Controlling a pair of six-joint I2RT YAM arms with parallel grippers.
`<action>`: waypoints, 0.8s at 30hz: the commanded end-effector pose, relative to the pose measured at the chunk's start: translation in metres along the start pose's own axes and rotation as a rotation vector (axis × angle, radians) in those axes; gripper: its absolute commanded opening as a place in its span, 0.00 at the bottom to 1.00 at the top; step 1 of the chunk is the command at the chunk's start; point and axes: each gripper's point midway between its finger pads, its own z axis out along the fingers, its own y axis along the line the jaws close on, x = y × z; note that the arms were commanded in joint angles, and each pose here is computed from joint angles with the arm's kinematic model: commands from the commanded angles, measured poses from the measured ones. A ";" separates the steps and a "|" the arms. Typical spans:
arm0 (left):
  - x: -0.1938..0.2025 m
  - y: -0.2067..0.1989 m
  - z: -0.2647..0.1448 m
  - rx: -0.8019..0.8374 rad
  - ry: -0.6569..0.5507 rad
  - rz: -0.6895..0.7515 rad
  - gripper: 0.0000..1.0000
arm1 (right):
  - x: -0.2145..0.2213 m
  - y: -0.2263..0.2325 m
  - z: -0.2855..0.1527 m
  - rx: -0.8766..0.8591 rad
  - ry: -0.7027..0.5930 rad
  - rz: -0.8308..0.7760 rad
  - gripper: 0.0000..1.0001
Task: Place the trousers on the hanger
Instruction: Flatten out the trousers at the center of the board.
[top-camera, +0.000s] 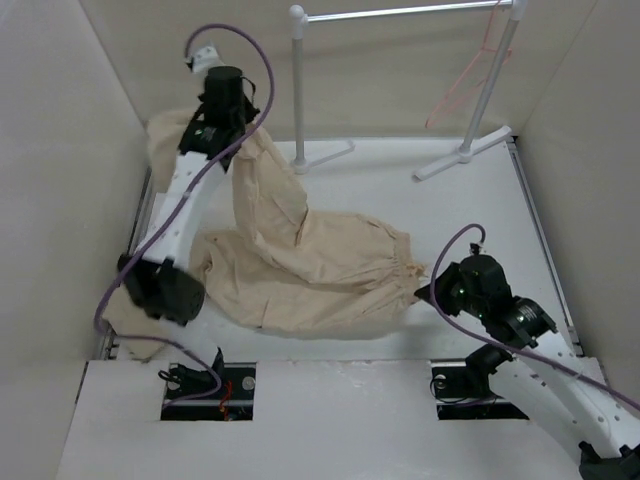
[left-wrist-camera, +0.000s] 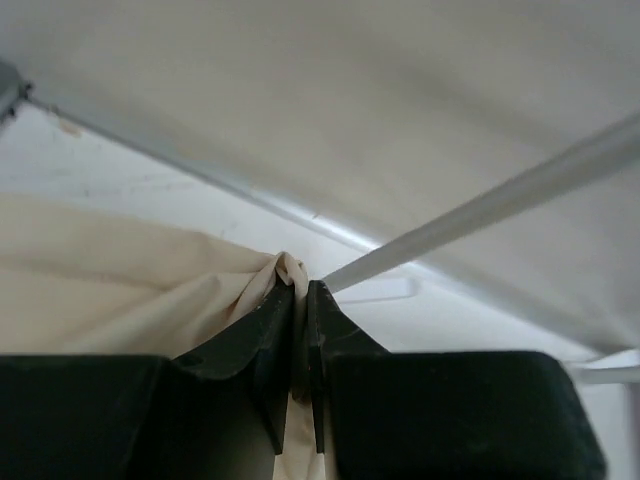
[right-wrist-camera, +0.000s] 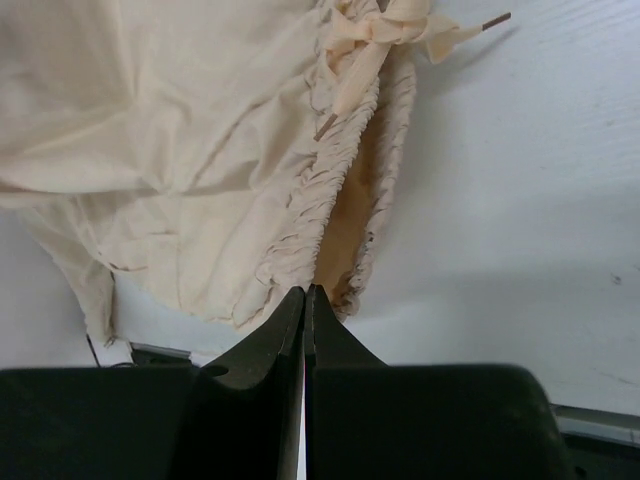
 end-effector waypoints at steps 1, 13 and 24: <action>0.107 0.055 0.067 -0.183 0.262 0.126 0.08 | -0.009 -0.016 -0.017 0.043 -0.060 0.026 0.04; 0.128 0.179 0.106 -0.508 0.310 0.229 0.37 | 0.003 -0.056 -0.026 0.272 -0.015 0.048 0.34; 0.139 0.159 0.011 -0.356 0.349 0.115 0.73 | -0.108 -0.008 0.059 0.188 -0.189 -0.071 0.38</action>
